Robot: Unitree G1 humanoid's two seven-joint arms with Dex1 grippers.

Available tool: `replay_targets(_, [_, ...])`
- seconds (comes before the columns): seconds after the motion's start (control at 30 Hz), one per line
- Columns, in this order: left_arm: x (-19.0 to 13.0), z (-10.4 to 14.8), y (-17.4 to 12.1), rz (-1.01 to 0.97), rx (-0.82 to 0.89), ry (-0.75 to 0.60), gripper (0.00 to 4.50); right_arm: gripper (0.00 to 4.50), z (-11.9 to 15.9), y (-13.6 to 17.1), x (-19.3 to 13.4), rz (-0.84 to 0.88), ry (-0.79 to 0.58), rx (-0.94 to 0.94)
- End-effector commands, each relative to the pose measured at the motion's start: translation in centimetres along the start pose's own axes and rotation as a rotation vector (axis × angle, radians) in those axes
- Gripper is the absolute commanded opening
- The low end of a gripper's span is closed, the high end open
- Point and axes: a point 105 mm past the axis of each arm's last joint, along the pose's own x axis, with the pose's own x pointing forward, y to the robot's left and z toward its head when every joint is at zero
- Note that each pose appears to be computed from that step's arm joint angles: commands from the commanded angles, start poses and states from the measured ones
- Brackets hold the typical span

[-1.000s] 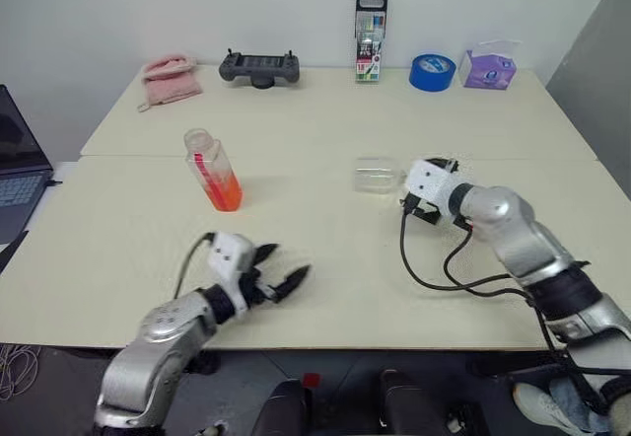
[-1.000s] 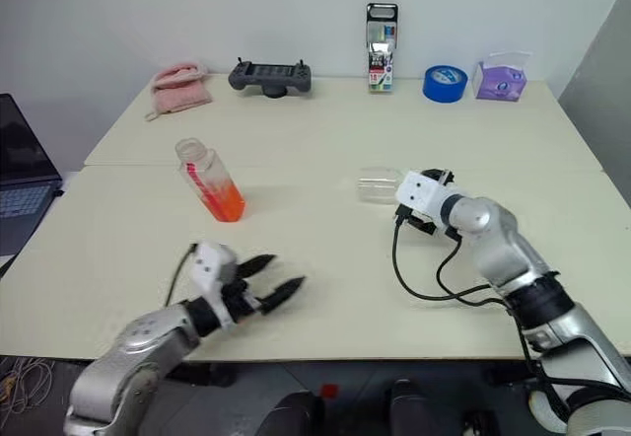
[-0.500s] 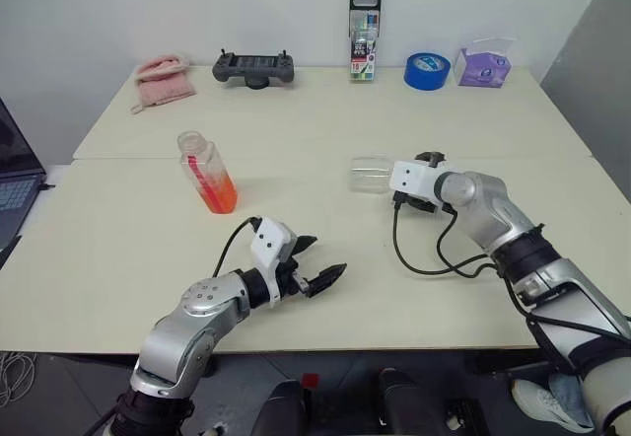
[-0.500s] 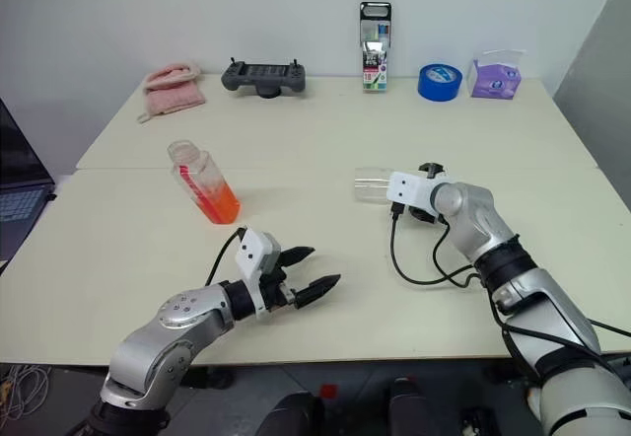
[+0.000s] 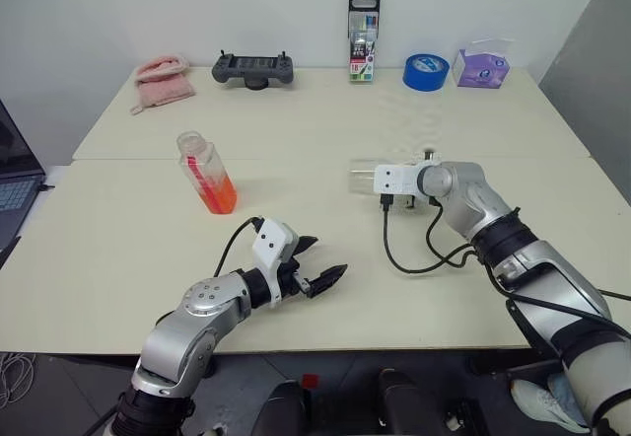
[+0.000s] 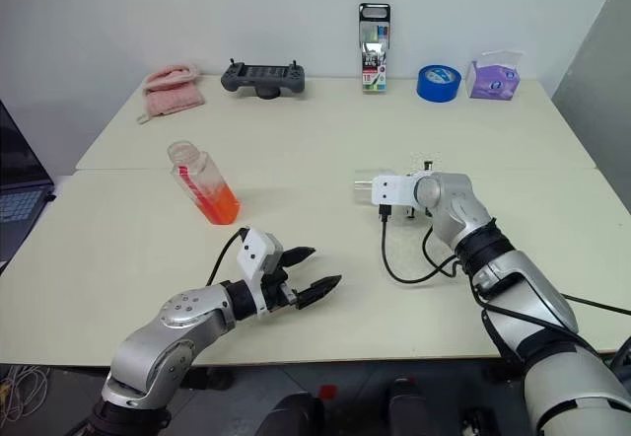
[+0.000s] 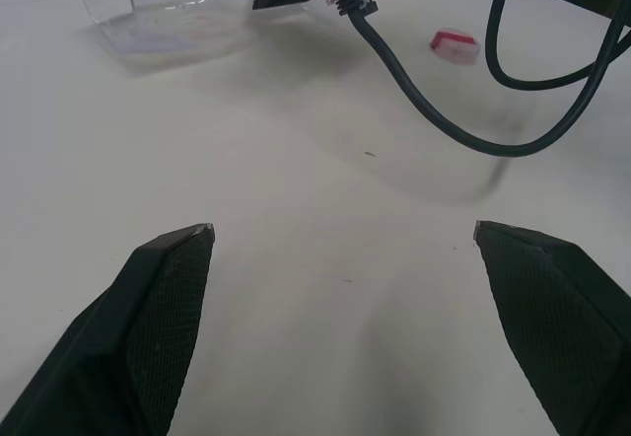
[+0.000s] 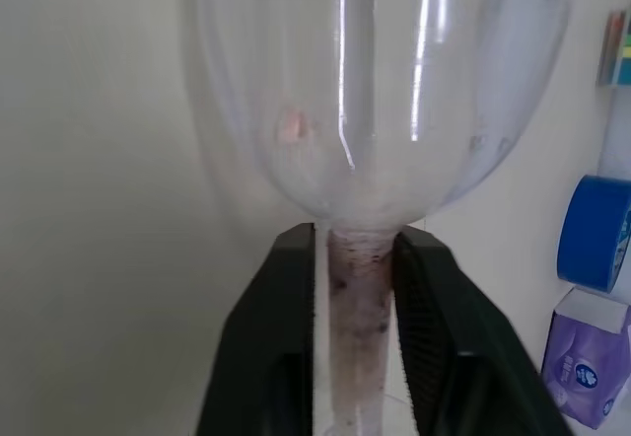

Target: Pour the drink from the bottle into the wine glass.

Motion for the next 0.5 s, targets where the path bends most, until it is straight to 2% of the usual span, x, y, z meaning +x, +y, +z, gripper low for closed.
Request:
replay_targets(0.03, [-0.3, 1.0, 0.3, 0.017, 0.042, -0.033, 4.50, 0.24, 0.7, 1.4, 0.5, 0.048, -0.010, 0.001])
replay_targets(0.1, [-0.6, 1.4, 1.0, 0.051, 0.062, -0.049, 4.50, 0.24, 0.8, 0.2, 0.1, -0.019, -0.035, 0.040])
replay_targets(0.17, [-1.1, 2.1, 2.0, 0.115, 0.086, -0.081, 4.50, 0.24, 1.3, -2.2, -1.4, -0.131, -0.113, 0.163])
replay_targets(0.27, [-2.5, 2.9, 3.7, 0.224, 0.103, -0.127, 4.50, 0.24, 3.7, -4.7, -4.2, -0.241, -0.366, 0.444])
replay_targets(0.33, [-3.4, 3.3, 4.5, 0.280, 0.101, -0.153, 4.50, 0.24, 5.5, -5.0, -5.6, -0.276, -0.545, 0.605])
replay_targets(0.43, [-4.1, 3.5, 4.8, 0.309, 0.095, -0.170, 4.50, 0.24, 6.0, -4.3, -6.0, -0.293, -0.628, 0.769])
replay_targets(0.5, [-4.9, 3.8, 5.2, 0.337, 0.096, -0.184, 4.50, 0.24, 6.7, -3.2, -5.8, -0.269, -0.738, 1.000])
